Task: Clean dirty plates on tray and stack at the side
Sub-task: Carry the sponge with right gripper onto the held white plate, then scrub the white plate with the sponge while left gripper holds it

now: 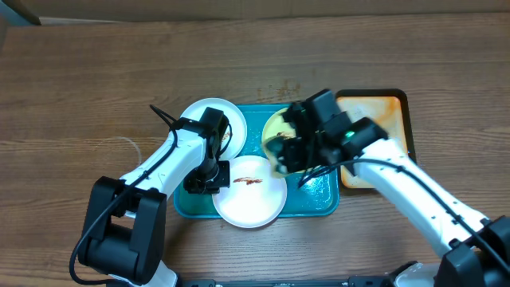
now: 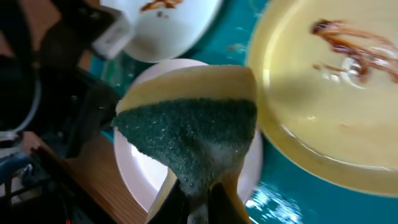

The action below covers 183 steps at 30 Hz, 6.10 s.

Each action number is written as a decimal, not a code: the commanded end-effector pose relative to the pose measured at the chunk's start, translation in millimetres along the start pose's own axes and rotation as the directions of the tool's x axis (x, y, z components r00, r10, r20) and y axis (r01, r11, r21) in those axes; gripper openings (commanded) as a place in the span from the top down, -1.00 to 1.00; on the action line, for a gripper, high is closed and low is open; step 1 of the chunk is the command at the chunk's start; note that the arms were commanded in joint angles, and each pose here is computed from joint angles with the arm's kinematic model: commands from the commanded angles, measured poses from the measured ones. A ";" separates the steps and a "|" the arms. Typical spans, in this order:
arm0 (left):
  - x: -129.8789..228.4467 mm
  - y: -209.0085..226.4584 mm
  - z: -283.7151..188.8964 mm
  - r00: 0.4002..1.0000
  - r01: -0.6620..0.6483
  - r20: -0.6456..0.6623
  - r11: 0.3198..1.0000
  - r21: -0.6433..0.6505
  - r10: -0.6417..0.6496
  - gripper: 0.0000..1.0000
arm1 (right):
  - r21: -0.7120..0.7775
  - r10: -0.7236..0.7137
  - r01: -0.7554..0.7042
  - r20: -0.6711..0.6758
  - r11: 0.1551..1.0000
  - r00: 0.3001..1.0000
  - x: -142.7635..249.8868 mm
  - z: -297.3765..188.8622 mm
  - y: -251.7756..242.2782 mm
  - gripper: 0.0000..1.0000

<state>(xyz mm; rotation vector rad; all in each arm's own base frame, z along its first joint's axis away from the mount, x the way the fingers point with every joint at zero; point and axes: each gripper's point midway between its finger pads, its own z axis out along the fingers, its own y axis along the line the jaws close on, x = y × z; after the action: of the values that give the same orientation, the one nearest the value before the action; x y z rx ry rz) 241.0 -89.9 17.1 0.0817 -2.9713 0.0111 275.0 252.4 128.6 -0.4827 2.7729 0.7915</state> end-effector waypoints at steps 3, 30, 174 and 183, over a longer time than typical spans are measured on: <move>-5.9 -0.4 -1.3 1.000 0.005 0.016 1.000 -0.006 -0.005 0.92 | 0.074 0.037 -0.036 -0.014 0.997 0.999 9.1 31.8 17.2 0.92; -5.7 -0.5 -1.3 1.000 0.005 0.015 1.000 -0.005 -0.005 0.92 | 0.058 0.057 -0.059 0.035 0.997 0.998 6.7 124.8 51.6 0.92; -3.3 -4.4 -1.3 1.000 0.005 0.002 1.000 0.018 -0.005 0.92 | -0.087 0.606 -0.600 0.127 0.795 0.785 15.8 149.1 76.7 0.93; -0.2 -12.8 -1.7 1.000 0.005 -0.016 0.998 0.066 -0.004 0.92 | -0.058 0.565 -0.562 0.079 0.825 0.821 41.6 155.1 94.3 0.93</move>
<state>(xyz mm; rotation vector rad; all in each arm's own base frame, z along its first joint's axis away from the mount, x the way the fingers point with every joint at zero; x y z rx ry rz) 239.5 -78.4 17.9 0.0983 -2.9557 -0.0299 259.6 366.7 22.7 0.5604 2.7568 0.8192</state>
